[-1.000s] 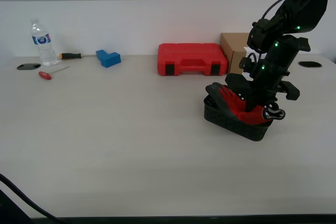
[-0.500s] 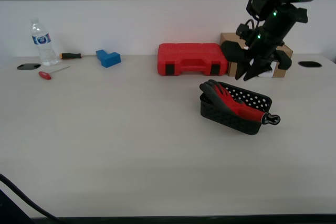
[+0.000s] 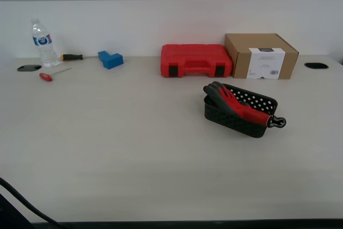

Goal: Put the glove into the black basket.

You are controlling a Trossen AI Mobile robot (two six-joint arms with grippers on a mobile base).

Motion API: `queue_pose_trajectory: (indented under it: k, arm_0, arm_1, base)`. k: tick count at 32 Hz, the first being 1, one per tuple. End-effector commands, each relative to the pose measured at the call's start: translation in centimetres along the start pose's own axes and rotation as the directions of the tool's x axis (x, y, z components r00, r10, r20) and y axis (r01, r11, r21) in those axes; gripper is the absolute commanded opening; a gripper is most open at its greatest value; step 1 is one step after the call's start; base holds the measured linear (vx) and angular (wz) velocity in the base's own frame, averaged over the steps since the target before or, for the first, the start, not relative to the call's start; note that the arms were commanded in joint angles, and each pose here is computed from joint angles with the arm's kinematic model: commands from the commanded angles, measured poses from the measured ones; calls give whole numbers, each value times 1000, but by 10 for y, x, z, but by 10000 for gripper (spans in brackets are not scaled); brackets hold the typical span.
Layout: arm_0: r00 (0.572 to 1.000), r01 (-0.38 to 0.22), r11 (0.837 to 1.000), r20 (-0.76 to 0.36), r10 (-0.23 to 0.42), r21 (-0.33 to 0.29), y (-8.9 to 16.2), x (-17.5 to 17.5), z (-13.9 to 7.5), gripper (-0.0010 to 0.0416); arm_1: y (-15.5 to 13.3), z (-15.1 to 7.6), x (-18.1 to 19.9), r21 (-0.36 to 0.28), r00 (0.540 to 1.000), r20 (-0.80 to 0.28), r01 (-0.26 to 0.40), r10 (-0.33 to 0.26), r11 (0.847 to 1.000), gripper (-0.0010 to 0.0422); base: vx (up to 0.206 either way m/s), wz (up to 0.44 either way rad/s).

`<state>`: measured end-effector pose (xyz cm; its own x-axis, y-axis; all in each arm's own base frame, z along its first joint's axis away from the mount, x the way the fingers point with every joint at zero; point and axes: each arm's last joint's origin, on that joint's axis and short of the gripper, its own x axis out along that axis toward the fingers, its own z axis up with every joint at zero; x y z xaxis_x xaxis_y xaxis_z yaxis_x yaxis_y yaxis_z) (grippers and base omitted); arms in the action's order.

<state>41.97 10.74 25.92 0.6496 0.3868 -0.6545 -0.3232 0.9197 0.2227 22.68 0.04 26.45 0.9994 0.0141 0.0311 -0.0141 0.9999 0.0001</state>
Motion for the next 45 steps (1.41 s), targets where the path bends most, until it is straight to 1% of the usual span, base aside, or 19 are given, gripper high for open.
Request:
queue_pose_trajectory:
  k: [1, 2, 7, 45]
  arm_0:
    - [998, -6, 1000, 54, 7, -14, 4, -8, 15, 112]
    - [996, -8, 1000, 85, 10, -21, 6, -13, 24, 112]
    - [990, -12, 999, 137, 17, -34, 9, -22, 38, 112]
    - [990, -13, 999, 141, 17, -34, 9, -22, 39, 112]
  arm_1:
    - [0, 0, 0, 0, 1000, 4, -1, 1, 1000, 0]
    - [0, 1, 0, 0, 1000, 5, 0, 0, 1000, 0]
    - [0, 1, 0, 0, 1000, 6, -1, 1, 1000, 0]
    - [0, 1, 0, 0, 1000, 6, 0, 0, 1000, 0]
  base:
    - [0, 0]
    - [0, 0]
    - [0, 0]
    - [0, 0]
